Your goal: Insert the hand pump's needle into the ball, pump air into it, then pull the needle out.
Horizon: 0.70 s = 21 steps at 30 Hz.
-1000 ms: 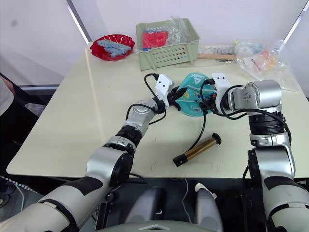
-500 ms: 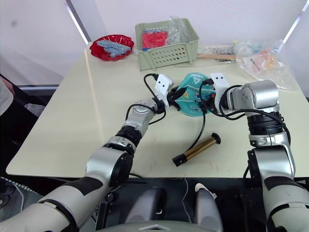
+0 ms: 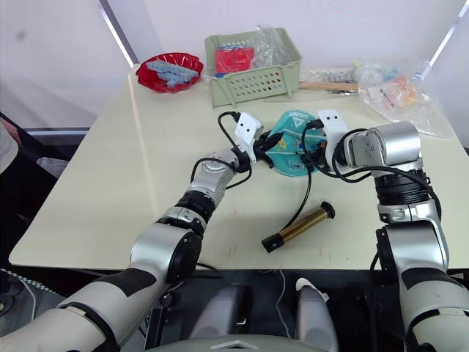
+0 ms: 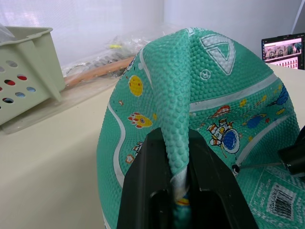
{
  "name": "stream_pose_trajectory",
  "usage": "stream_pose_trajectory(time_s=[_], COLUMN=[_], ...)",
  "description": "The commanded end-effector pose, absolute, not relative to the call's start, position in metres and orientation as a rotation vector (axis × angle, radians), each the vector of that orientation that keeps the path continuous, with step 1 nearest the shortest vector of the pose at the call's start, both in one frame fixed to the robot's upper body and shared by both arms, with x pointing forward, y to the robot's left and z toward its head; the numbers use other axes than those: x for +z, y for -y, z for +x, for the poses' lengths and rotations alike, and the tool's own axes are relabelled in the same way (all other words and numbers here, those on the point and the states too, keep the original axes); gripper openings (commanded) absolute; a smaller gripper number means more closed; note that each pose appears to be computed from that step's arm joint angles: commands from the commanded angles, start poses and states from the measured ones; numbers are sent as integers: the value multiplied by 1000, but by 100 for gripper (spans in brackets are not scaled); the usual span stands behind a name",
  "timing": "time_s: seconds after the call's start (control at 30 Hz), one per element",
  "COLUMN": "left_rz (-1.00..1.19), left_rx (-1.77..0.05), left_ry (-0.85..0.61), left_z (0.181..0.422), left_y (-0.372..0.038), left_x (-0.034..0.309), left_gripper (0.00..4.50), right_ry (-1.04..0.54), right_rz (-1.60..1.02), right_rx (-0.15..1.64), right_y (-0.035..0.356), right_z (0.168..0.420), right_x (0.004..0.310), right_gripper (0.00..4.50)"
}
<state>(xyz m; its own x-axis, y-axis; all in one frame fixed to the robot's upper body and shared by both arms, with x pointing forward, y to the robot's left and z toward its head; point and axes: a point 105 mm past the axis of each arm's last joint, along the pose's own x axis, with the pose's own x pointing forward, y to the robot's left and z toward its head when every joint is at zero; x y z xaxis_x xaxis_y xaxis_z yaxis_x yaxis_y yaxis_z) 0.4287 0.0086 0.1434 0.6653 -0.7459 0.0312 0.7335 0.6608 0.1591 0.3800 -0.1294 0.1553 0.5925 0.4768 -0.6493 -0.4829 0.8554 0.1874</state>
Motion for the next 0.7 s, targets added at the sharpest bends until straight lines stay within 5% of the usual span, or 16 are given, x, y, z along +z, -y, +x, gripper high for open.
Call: stream_pose_trajectory(time_s=[0.03, 0.7], left_rz=[138, 129], left_rx=[-890, -878], left_ry=[41, 30], left_z=[420, 420], left_y=[6, 6], left_x=[126, 124], left_gripper=[2, 2], right_ry=[-649, -621], right_rz=[-33, -42], right_rx=[611, 654], right_y=[120, 115], right_z=[383, 380], right_x=[177, 180], right_gripper=[31, 31])
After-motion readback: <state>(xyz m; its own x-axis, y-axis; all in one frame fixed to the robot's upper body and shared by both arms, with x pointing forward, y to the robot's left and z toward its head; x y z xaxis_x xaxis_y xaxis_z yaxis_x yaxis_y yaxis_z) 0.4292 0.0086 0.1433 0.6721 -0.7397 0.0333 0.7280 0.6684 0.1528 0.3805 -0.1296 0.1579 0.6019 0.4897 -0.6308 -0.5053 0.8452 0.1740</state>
